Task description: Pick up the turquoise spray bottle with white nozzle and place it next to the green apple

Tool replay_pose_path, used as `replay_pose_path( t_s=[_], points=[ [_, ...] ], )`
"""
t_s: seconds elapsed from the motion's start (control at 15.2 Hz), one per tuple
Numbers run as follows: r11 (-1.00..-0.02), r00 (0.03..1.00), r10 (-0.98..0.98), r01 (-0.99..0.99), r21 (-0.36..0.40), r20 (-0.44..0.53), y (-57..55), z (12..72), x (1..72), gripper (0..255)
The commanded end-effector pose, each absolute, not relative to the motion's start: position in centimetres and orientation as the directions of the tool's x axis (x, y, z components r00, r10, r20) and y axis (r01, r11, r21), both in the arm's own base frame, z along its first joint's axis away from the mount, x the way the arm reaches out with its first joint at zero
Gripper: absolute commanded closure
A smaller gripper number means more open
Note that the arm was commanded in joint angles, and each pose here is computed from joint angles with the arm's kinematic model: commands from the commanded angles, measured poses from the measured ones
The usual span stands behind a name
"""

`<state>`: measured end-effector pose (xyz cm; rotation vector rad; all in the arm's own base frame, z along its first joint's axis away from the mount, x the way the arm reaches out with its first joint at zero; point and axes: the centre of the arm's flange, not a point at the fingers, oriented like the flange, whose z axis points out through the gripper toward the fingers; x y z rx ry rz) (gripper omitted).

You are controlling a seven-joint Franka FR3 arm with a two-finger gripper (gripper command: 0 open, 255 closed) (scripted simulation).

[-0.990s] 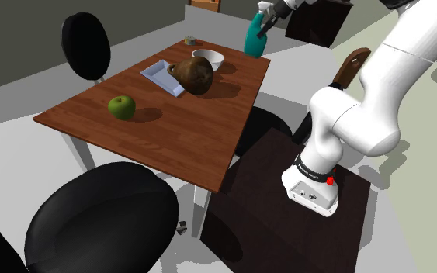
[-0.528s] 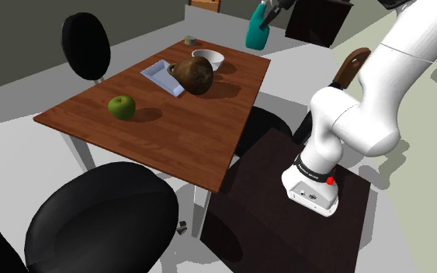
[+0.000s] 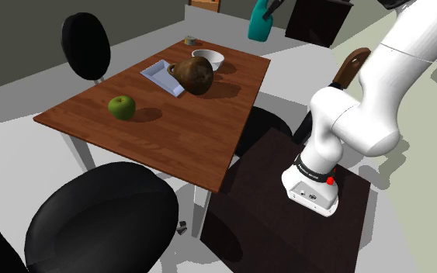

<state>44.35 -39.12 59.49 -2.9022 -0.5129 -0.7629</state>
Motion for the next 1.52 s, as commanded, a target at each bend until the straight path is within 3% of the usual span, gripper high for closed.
replay_pose_path(
  t_s=[0.0,1.45],
  points=[
    [-0.939,0.818,0.296,0.345,-0.009,0.493,-39.0,60.5,44.5,255],
    [-0.939,0.818,0.296,0.345,-0.009,0.493,-17.4,55.4,58.3,255]
  ],
)
